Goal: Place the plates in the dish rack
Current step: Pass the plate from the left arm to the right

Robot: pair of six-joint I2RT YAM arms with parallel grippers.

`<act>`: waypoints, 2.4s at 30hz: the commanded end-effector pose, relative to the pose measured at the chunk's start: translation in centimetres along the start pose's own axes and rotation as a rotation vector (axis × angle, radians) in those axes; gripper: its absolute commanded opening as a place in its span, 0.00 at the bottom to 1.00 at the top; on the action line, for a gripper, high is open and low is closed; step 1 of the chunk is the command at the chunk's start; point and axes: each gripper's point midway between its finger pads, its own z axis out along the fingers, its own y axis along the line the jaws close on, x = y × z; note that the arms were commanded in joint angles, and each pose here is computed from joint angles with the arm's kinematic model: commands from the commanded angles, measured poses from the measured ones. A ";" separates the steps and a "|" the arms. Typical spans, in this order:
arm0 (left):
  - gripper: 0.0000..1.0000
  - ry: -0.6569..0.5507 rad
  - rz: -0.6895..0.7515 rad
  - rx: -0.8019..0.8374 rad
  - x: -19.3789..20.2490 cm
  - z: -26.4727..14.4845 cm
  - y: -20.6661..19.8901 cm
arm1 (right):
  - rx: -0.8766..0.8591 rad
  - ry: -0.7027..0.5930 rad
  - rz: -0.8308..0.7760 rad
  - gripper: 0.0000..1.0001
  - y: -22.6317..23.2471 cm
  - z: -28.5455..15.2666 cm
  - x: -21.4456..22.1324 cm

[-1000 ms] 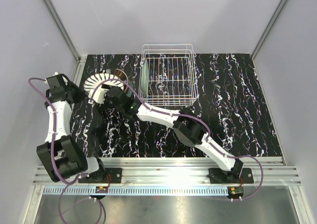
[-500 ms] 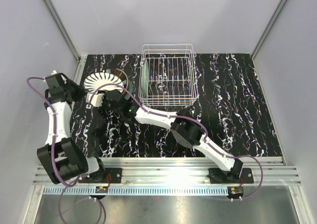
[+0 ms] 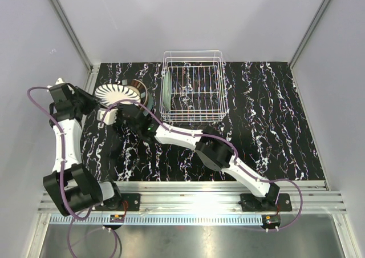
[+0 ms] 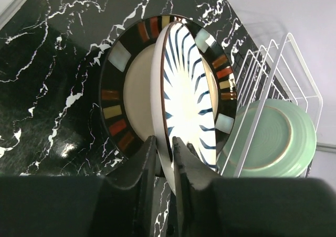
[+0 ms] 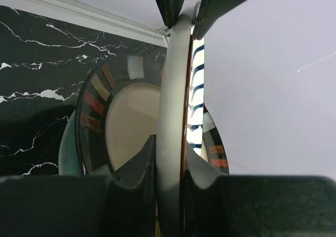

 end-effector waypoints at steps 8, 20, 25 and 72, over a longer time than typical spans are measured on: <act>0.60 -0.031 0.062 0.121 -1.0 -2.1 -3.3 | 0.160 -0.095 0.053 0.00 -5.7 -0.2 -3.4; 0.99 -0.149 0.114 0.017 -3.2 -4.0 -2.3 | 0.178 -0.135 0.133 0.00 -7.4 -0.9 -5.1; 0.99 -0.208 0.089 -0.018 -4.7 -4.7 -1.2 | 0.232 -0.181 0.161 0.00 -9.8 -1.9 -7.1; 0.93 -0.251 0.206 -0.018 -4.2 -5.8 -2.1 | 0.707 -0.227 0.885 0.00 -30.2 -28.9 -10.0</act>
